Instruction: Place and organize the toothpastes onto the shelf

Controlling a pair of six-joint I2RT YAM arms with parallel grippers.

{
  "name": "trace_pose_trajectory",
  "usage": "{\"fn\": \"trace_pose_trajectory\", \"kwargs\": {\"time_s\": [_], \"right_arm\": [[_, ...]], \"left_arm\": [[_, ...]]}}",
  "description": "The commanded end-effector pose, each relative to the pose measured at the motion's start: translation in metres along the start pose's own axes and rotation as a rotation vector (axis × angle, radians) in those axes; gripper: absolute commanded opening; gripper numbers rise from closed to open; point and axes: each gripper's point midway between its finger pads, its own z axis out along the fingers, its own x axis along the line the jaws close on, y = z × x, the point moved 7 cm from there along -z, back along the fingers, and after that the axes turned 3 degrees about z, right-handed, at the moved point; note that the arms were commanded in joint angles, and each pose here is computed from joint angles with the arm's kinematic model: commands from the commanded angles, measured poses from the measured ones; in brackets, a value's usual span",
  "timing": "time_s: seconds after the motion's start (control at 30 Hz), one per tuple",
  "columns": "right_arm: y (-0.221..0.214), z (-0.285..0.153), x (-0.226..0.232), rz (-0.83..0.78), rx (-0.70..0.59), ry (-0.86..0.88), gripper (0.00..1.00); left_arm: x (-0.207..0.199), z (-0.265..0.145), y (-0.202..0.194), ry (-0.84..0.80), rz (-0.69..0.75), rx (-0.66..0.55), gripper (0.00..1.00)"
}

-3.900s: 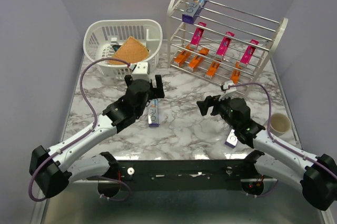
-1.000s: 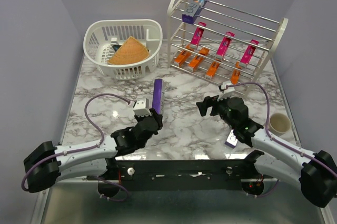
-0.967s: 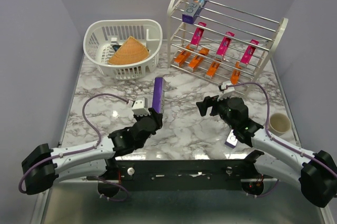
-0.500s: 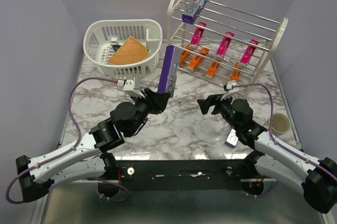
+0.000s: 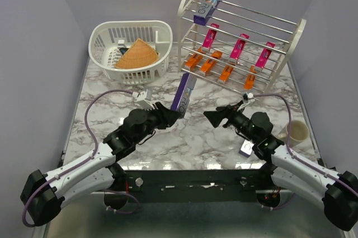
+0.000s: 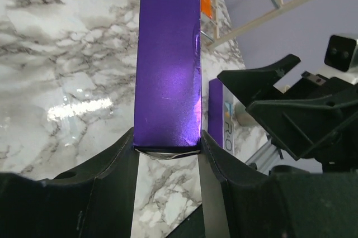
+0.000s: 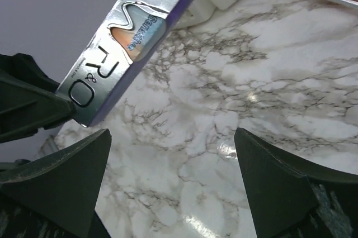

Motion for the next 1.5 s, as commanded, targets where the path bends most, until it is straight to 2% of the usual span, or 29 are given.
{"fn": "trace_pose_trajectory", "kwargs": {"time_s": [0.0,0.23,0.57,1.1,1.17,1.47], "right_arm": [[-0.006,0.003,0.019,0.194,0.017,0.151,1.0],[-0.01,0.013,0.025,0.328,0.032,0.21,1.0],[-0.009,0.024,0.027,0.447,0.007,0.26,1.0],[0.01,0.036,0.029,0.478,-0.069,0.332,0.99],[0.012,0.037,0.029,0.484,-0.075,0.33,0.97],[0.009,0.04,0.021,0.512,-0.085,0.315,0.75]], "left_arm": [[-0.023,-0.005,0.0,-0.24,-0.147,-0.004,0.32],[-0.025,-0.006,-0.013,-0.354,-0.251,0.023,0.32],[-0.028,-0.005,-0.018,-0.404,-0.294,0.06,0.32],[-0.033,0.0,-0.029,-0.456,-0.315,0.133,0.32],[-0.036,0.0,-0.029,-0.466,-0.314,0.143,0.32],[-0.044,0.003,-0.032,-0.518,-0.332,0.178,0.32]]}}
